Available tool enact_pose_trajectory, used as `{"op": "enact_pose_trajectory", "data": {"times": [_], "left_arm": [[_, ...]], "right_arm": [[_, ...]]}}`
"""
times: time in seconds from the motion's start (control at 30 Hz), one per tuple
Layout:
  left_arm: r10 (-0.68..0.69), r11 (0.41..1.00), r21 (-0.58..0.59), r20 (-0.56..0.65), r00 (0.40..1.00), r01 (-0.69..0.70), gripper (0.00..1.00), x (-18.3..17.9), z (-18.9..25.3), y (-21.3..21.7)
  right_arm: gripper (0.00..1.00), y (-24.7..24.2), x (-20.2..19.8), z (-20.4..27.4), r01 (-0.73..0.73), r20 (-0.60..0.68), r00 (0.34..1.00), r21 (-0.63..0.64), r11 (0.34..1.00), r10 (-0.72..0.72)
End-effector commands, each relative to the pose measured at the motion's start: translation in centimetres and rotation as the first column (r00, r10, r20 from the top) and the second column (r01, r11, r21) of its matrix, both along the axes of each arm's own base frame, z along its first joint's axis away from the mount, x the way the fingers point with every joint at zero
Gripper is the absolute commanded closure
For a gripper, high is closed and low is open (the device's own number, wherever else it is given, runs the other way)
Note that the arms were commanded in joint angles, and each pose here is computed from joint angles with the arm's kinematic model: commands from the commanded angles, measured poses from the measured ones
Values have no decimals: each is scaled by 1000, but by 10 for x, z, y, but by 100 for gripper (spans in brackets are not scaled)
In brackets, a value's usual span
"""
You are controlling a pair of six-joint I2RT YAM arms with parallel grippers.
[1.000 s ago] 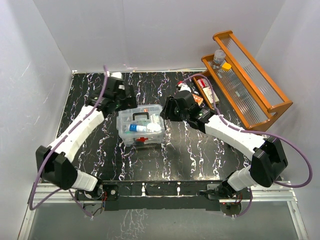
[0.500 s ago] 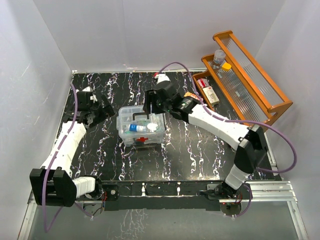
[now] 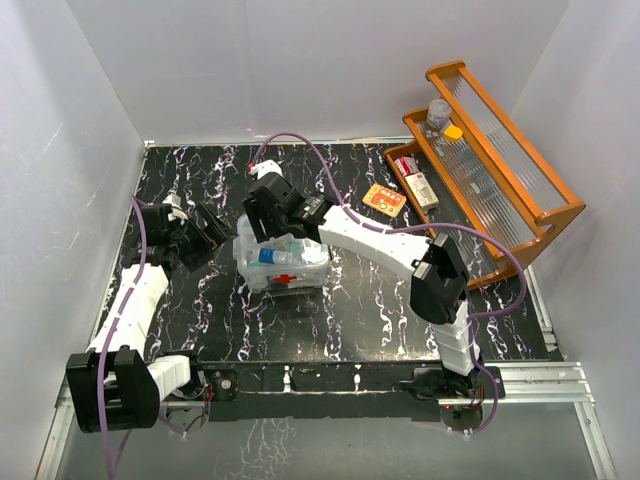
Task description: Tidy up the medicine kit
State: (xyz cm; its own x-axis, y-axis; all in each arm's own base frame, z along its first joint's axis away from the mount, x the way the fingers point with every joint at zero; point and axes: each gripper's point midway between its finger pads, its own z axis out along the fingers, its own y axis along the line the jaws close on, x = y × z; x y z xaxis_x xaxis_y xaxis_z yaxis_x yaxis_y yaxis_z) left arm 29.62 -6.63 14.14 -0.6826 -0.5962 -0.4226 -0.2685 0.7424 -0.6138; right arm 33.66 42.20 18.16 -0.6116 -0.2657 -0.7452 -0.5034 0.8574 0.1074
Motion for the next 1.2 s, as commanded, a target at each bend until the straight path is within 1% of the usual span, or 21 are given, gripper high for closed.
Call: {"op": "enact_pose_trajectory", "data": {"times": [0.0, 0.07, 0.13, 0.33, 0.43, 0.53, 0.67, 0.7, 0.9, 1.0, 1.17], "left_arm": [[3, 989, -149, 47, 999, 4, 1, 2, 5, -13], [9, 979, -204, 50, 999, 1, 1, 3, -2, -19], [16, 972, -235, 53, 998, -3, 1, 4, -6, -21], [2, 982, -186, 58, 998, 9, 1, 2, -19, -17], [-19, 978, -208, 75, 997, 35, 1, 0, -23, -22], [-43, 964, -256, 98, 994, 67, 1, -2, -23, -30], [1, 967, -253, 54, 999, 12, 1, -6, -44, -25], [0, 962, -271, 54, 999, 15, 1, -7, -46, -28], [-6, 903, -428, 77, 997, 39, 1, -10, -43, -45], [-2, 881, -471, 100, 995, 49, 1, -11, -36, -49], [-19, 863, -501, 87, 996, 61, 2, -15, -30, -54]], "right_arm": [[36, -3, 10, 8, 9, 67, 998, -69, 998, -5], [35, -6, 9, -4, 6, 58, 998, -97, 995, -1], [34, -7, 7, -16, -6, 39, 999, -119, 993, 11], [32, -13, -6, -51, -48, -21, 999, -149, 988, 46], [32, -13, -13, -61, -64, -46, 997, -147, 987, 57], [32, -14, -16, -64, -65, -58, 997, -140, 988, 57], [33, -14, -19, -67, -64, -68, 996, -126, 990, 56], [33, -14, -19, -67, -65, -72, 996, -124, 990, 57], [34, -13, -21, -64, -52, -76, 996, -91, 995, 45], [34, -11, -22, -62, -51, -75, 996, -76, 996, 46], [34, -9, -22, -62, -53, -74, 996, -71, 996, 48]]}}
